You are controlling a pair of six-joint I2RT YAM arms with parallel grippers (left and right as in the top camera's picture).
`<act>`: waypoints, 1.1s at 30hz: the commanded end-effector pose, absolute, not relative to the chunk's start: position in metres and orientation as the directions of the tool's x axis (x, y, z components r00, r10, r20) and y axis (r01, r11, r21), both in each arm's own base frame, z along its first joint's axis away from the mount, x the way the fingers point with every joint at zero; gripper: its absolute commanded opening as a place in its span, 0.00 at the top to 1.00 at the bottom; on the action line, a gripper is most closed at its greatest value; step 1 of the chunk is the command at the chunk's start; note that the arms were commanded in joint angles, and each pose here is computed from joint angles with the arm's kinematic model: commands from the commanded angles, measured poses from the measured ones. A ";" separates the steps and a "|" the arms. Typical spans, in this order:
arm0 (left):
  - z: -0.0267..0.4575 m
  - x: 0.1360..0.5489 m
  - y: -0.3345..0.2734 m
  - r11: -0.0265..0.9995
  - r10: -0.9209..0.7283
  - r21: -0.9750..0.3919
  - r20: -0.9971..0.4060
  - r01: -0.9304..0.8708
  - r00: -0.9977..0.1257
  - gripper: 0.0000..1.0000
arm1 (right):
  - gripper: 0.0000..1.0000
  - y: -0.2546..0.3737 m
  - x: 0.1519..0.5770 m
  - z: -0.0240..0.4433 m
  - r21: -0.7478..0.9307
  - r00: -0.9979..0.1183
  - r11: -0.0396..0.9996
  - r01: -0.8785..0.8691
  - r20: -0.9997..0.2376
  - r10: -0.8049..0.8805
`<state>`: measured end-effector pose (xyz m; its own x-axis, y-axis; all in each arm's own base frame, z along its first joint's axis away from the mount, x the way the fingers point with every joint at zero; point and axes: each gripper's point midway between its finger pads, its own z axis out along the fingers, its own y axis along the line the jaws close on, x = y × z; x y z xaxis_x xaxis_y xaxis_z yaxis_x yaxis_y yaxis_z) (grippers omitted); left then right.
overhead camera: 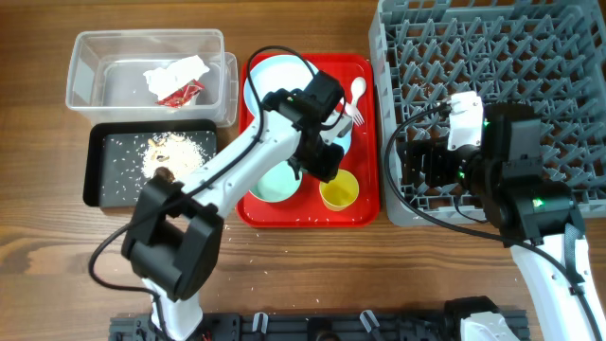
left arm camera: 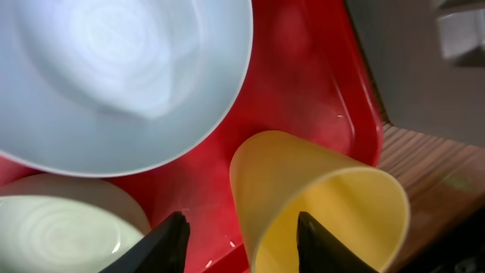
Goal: Sort waste into correct bins and load items into the dishwasher rack
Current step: 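Grasp the yellow cup with the left gripper and hand it to the right gripper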
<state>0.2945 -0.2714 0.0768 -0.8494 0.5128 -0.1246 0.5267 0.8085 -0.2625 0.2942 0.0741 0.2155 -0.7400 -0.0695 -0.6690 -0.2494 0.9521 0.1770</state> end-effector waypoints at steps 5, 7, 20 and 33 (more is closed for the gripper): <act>0.052 0.289 -0.270 0.805 0.547 -0.227 -0.072 0.547 -0.834 0.96 | 0.00 0.078 0.296 0.225 0.190 -0.728 0.947 -0.261 -0.682 -0.064; 0.055 0.287 -0.274 0.799 0.546 -0.255 -0.073 0.545 -0.835 0.96 | 0.00 0.078 0.296 0.225 0.191 -0.728 0.947 -0.260 -0.683 -0.062; 0.206 0.319 -0.267 0.346 0.253 -0.917 -0.114 0.200 -0.961 0.96 | 0.00 0.156 0.285 0.271 0.582 -0.726 0.645 -0.495 -0.685 0.061; 0.269 0.323 -0.251 -0.013 0.221 -0.990 -0.139 0.139 -0.965 0.96 | 0.04 0.198 0.300 0.278 0.688 -0.722 0.305 -0.659 -0.691 0.000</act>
<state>0.3272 -0.2510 0.2389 -0.9742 0.2118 -0.0780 0.1011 0.1004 -0.9898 0.3102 0.1867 0.2717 -0.7139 0.0293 -0.6996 -0.6243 0.4260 0.6548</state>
